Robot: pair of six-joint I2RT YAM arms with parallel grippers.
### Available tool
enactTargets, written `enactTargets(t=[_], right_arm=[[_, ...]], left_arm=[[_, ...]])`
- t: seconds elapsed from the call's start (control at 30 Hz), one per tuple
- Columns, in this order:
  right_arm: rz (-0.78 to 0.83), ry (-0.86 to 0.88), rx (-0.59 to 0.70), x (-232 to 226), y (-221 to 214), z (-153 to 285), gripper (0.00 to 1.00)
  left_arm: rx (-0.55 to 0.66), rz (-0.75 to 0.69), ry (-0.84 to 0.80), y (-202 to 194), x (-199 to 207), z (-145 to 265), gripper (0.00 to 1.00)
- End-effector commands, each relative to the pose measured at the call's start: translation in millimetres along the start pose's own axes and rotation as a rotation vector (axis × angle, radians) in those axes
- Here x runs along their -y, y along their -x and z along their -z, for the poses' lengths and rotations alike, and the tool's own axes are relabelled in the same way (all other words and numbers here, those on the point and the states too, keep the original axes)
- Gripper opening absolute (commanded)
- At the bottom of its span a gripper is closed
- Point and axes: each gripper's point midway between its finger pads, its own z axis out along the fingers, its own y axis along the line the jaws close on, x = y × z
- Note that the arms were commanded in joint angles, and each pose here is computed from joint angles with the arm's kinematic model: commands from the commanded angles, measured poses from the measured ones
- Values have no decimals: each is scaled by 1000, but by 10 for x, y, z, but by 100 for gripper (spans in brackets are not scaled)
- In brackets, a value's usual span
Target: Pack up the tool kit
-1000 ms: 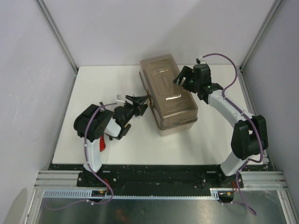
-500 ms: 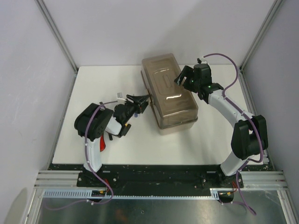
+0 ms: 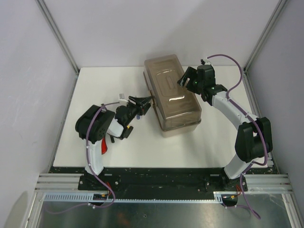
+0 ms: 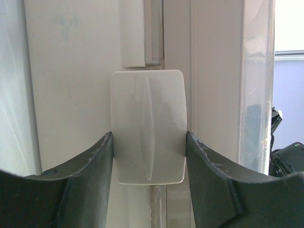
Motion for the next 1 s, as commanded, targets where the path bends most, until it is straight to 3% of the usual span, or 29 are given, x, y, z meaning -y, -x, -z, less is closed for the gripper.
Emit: enactTargets(t=[0.0,0.53,0.97], right_arm=[[-22,110,-379,-254,-1056,88,77],[-20,106,-378,-249,-1058,86,77],[-20,100,-378,-224,-1054,75,77]], left_arm=[[-267,-240,-412,-708,944,250,24],[-262,-290,-350,-653,1051,215,12],[-226,-328,-189,-566,803,181,7]])
